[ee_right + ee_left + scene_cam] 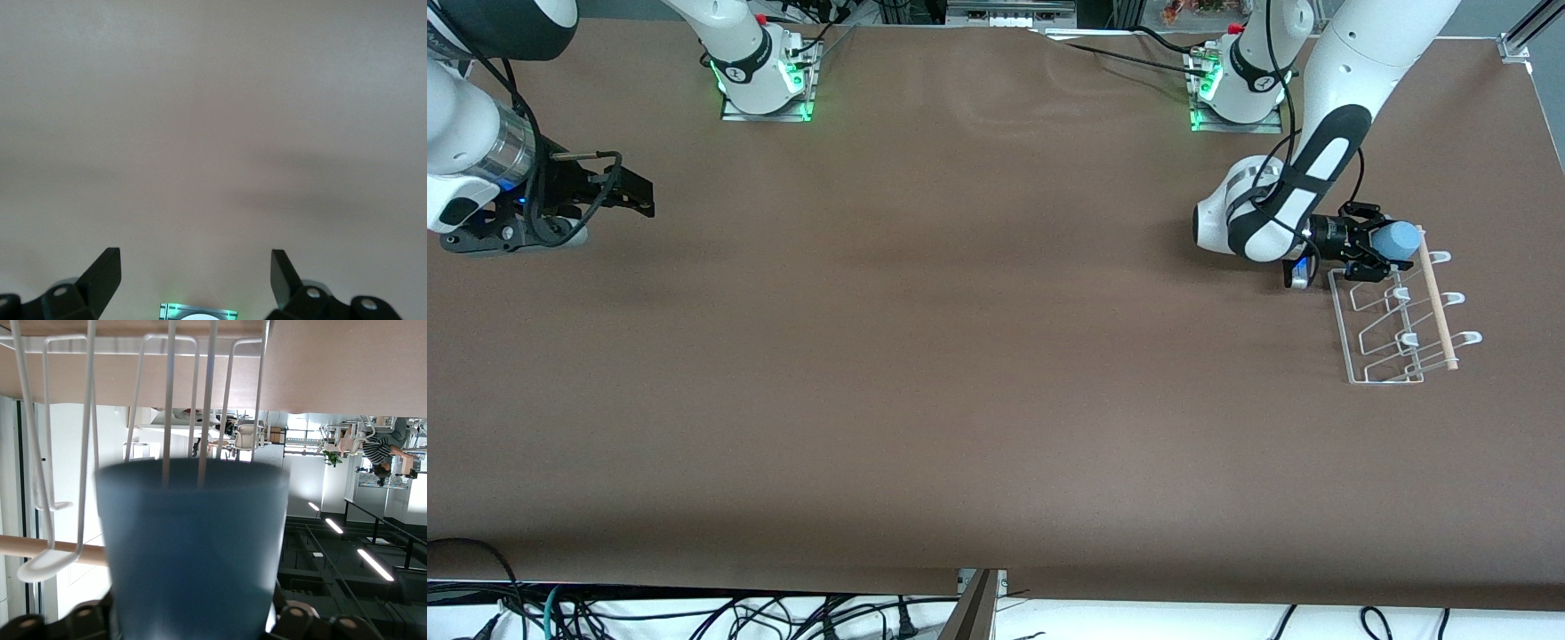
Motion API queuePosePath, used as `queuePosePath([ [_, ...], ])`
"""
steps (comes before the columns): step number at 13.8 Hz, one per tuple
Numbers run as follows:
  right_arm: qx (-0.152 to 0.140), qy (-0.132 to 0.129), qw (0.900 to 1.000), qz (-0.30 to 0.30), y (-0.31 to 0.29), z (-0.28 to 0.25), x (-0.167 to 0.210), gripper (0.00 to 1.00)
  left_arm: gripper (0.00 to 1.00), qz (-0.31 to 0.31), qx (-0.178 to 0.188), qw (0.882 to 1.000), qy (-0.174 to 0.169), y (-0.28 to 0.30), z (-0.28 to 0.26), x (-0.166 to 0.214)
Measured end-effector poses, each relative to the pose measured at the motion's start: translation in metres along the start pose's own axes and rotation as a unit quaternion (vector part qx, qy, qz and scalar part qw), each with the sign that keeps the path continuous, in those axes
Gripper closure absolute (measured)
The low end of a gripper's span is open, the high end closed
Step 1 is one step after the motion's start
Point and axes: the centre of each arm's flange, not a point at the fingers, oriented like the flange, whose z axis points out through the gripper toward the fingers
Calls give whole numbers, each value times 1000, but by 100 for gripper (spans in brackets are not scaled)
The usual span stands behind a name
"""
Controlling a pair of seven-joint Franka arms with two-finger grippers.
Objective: Transfer cup to left arm and place on rack
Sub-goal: 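Lower the cup onto a rack hook with the left gripper, then open the left gripper and release the cup on the rack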
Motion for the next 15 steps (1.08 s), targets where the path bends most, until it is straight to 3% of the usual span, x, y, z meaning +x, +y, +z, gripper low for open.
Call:
queuePosePath([
  [1,0,0,1000,0,0,0,0,1,1,-1,0,1000,0,-1,0,0],
  [5,0,0,1000,0,0,0,0,1,0,-24,-1,1000,-4,-11,0,-14],
  [9,0,0,1000,0,0,0,0,1,0,-87,-75,993,35,-28,-26,-65],
  [11,0,0,1000,0,0,0,0,0,0,-130,-141,979,73,-45,-40,-100],
  [15,0,0,1000,0,0,0,0,0,0,-207,-252,933,153,-92,-58,-160],
])
